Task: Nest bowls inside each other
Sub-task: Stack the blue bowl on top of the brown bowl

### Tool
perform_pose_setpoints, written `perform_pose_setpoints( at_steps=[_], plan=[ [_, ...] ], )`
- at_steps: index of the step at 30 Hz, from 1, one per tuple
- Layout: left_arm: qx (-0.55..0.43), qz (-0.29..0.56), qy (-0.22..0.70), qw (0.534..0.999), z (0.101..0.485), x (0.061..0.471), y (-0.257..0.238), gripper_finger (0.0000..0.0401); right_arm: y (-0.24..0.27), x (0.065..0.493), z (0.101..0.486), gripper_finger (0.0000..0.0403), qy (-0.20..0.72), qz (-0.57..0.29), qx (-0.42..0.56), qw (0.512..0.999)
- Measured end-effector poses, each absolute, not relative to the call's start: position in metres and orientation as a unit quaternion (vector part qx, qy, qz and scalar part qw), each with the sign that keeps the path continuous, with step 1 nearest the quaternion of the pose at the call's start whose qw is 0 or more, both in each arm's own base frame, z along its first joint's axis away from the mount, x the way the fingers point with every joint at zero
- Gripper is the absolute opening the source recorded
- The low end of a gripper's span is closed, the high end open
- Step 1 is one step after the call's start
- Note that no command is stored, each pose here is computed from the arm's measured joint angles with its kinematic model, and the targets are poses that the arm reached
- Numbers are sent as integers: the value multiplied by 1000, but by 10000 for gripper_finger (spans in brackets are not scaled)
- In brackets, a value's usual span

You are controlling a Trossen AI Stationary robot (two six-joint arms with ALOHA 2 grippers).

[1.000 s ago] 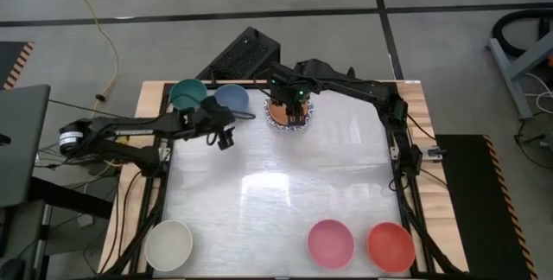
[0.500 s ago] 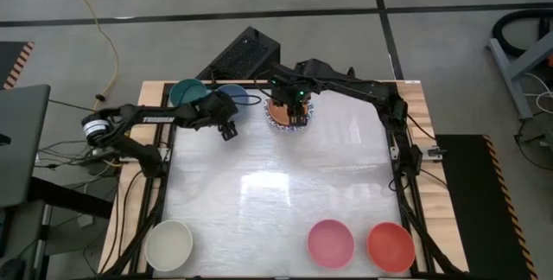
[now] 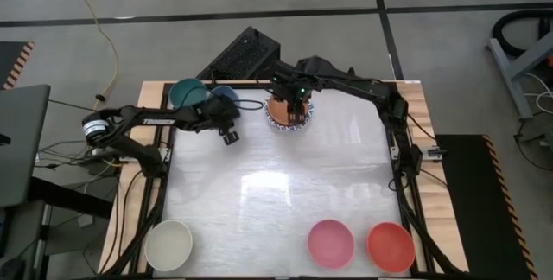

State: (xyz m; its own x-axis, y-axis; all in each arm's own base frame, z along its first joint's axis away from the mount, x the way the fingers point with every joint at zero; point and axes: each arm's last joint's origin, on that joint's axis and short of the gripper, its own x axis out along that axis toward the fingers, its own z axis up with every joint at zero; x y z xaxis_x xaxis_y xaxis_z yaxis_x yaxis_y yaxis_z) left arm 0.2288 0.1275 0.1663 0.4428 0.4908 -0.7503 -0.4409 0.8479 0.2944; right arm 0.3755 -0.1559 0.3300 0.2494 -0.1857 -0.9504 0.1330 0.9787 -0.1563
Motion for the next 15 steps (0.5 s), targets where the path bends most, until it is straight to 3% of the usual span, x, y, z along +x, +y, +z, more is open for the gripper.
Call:
perform_pose_setpoints(
  at_steps=[9,15],
  plan=[
    [84,201,389,895,199,236,87,1,-185,362,330,228,592,-181,66,783],
    [160,119,357,912,214,238,55,1,-187,370,333,228,537,-121,124,825]
  ],
)
